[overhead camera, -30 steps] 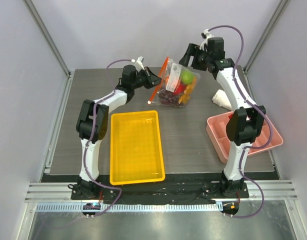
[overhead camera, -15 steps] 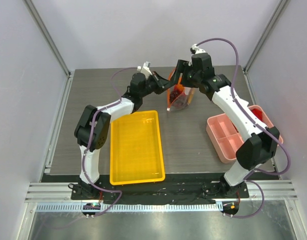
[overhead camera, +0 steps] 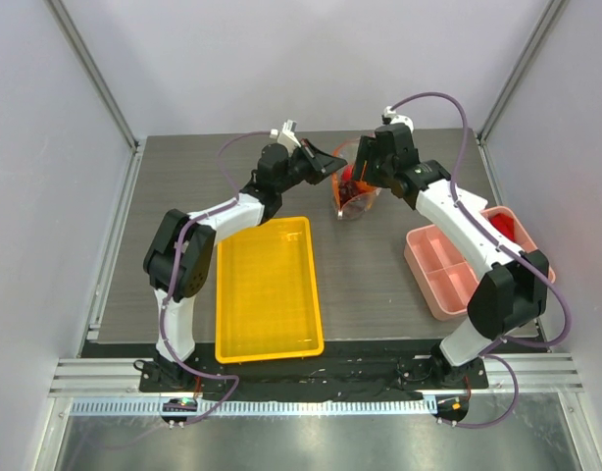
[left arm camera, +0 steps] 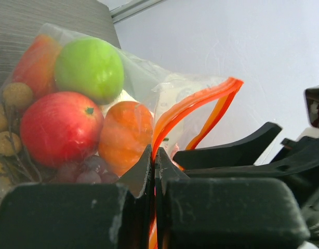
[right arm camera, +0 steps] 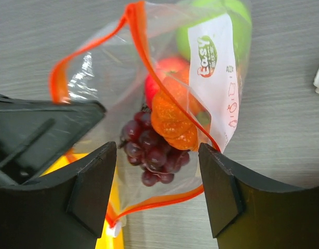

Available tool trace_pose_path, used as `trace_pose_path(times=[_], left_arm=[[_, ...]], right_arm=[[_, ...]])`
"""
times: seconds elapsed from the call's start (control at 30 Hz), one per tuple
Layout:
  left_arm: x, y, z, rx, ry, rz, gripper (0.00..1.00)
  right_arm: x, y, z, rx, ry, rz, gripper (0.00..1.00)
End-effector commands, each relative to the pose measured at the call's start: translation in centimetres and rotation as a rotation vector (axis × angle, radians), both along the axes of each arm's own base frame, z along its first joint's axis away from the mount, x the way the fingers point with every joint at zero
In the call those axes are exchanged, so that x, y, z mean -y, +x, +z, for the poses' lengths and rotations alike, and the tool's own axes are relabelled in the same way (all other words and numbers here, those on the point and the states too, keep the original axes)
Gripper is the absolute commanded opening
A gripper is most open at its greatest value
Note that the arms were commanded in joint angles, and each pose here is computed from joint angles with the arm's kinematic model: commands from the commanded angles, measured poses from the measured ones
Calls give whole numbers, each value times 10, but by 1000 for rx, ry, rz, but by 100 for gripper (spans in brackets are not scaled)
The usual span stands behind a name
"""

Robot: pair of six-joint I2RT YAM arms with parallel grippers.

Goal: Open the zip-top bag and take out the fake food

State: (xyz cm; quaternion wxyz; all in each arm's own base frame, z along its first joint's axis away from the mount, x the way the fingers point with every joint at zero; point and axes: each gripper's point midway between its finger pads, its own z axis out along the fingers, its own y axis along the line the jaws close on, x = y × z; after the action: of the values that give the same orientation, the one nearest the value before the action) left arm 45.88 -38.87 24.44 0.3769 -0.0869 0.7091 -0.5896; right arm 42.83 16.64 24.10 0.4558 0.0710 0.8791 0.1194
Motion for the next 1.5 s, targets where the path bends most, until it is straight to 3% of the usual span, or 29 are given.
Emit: trace_pose_path(times=[0.0, 0.13, 0.23, 0.47, 0.8, 0.9, 1.0, 1.03, 1.13, 1.3, 1.47], left_arm=[[-5, -2, 37, 102, -35, 17, 0], [-3, 0, 36, 99, -33, 15, 0], [-3, 1, 35, 100, -25, 17, 0], [-1, 5, 34, 97, -20, 19, 0], [-1, 5, 31, 97, -13, 14, 0], [-1, 4, 35, 103, -13, 14, 0], [-1, 4, 36, 105, -8, 13, 0], [-1, 4, 38, 110, -4, 13, 0], [0, 8, 33, 105, 11, 15, 0], [-5, 15, 12, 85, 67, 43, 0], [-14, 24, -10, 65, 178, 77, 0]], right_arm=[[13, -2, 6, 43, -54, -40, 65], [20, -1, 3, 38, -85, -71, 54], [28, -2, 9, 57, -126, -88, 53], [32, -17, 33, 88, -129, -81, 63], [42, -13, -5, 28, -190, -106, 67], [26, -9, -20, -10, -128, -65, 58], [25, -10, -25, -21, -120, -67, 36], [28, -11, -25, -17, -132, -78, 22], [43, -9, -5, 42, -175, -130, 1], [52, 24, 50, 168, -270, -146, 1], [33, 64, 53, 186, -380, 5, 1]])
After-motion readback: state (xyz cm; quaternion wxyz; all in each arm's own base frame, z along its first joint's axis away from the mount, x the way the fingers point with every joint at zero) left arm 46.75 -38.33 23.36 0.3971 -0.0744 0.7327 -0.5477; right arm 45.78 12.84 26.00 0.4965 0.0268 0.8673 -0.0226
